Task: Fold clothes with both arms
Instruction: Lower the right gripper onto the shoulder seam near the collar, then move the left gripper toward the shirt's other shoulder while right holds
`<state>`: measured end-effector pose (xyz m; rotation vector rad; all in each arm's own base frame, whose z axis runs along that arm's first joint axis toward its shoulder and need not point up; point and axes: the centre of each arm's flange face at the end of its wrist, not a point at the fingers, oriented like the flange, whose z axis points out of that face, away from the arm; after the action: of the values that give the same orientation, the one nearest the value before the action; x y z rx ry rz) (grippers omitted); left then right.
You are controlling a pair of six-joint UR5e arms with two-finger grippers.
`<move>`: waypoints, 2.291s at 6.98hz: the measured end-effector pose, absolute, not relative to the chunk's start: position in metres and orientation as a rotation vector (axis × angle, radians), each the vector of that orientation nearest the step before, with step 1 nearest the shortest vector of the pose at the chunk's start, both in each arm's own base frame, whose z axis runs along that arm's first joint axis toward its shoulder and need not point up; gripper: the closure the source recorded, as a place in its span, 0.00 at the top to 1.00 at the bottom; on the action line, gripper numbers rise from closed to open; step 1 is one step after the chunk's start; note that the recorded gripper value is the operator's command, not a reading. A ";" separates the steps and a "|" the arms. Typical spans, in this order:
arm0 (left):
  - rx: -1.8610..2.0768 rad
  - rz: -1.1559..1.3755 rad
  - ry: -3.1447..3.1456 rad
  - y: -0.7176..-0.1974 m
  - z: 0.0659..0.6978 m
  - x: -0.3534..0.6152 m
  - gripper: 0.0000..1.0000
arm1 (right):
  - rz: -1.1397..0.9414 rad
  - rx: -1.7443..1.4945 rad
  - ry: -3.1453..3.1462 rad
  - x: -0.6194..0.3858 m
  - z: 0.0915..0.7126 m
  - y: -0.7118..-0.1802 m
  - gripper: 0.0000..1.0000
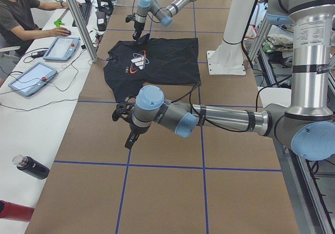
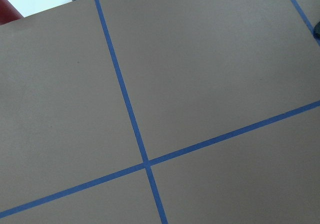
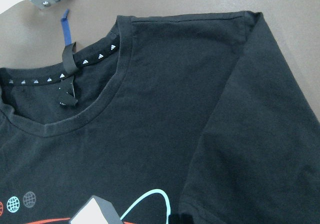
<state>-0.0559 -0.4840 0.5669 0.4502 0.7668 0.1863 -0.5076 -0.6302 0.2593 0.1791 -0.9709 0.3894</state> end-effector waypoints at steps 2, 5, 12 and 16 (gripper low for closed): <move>0.450 0.186 0.767 -0.485 0.566 -0.056 1.00 | 0.388 0.176 -0.965 -0.513 0.261 -0.628 0.99; 0.462 0.197 0.808 -0.516 0.548 -0.039 1.00 | 0.397 0.174 -0.982 -0.512 0.254 -0.625 1.00; 0.366 0.213 1.030 -0.670 0.485 0.201 1.00 | 0.379 0.204 -1.113 -0.398 0.277 -0.524 1.00; 0.393 -0.027 1.012 -0.677 0.481 0.307 0.80 | 0.385 0.202 -1.104 -0.391 0.289 -0.518 0.99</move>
<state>0.3068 -0.6772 0.4806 0.3933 1.0121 -0.0265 -0.3906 -0.5184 0.2895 0.2017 -1.1037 0.3851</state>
